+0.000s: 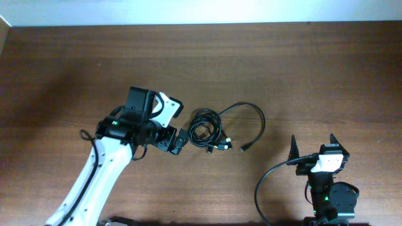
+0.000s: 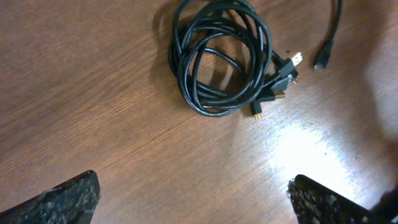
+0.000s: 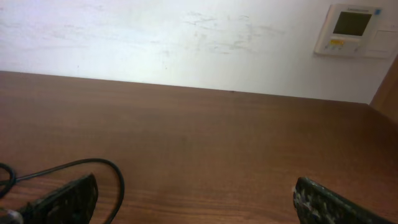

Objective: Untangle cables
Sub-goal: 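Reach the left gripper forward and grasp the black cable bundle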

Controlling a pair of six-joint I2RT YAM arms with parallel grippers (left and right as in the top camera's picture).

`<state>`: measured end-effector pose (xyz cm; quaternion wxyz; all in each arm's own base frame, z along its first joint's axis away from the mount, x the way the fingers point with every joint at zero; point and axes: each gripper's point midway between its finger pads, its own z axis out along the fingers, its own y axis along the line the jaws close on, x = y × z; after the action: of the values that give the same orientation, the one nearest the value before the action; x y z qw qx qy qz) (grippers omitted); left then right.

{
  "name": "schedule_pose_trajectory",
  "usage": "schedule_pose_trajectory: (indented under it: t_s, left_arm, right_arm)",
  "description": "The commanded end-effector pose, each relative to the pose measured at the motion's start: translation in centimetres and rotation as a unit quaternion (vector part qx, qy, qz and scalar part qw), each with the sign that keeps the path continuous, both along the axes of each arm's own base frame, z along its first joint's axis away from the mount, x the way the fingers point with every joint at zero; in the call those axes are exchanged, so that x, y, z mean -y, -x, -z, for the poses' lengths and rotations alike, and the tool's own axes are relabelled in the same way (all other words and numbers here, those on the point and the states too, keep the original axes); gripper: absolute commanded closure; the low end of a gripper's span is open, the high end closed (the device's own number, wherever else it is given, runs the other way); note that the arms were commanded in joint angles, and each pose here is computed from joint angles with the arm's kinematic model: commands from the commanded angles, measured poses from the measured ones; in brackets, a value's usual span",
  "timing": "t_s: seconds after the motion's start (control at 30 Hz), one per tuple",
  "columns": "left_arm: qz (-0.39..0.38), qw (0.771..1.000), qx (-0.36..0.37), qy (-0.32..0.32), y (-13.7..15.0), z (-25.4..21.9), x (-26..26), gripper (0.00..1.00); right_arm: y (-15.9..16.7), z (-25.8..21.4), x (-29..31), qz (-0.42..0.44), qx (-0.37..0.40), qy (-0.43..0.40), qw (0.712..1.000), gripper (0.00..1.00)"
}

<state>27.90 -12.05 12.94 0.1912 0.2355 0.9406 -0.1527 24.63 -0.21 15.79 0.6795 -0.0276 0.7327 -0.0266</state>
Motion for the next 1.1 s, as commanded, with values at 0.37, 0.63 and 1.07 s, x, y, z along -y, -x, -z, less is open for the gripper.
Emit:
schedule_pose_trajectory:
  t_s: [0.37, 0.63, 1.07]
  left_arm:
    - [-0.065, 0.997, -0.045, -0.013, -1.7, 3.3, 1.9, 0.01]
    - [-0.086, 0.996, -0.006, -0.008, -3.5, 3.1, 3.9, 0.01]
    - [-0.116, 0.987, -0.028, -0.107, -4.8, 10.8, 4.4, 0.01]
  right_arm:
    - [0.0, 0.2, 0.0, 0.001, -0.001, -0.006, 1.0, 0.01]
    - [0.0, 0.2, 0.0, 0.001, -0.001, -0.006, 1.0, 0.01]
    - [0.0, 0.2, 0.0, 0.001, -0.001, -0.006, 1.0, 0.01]
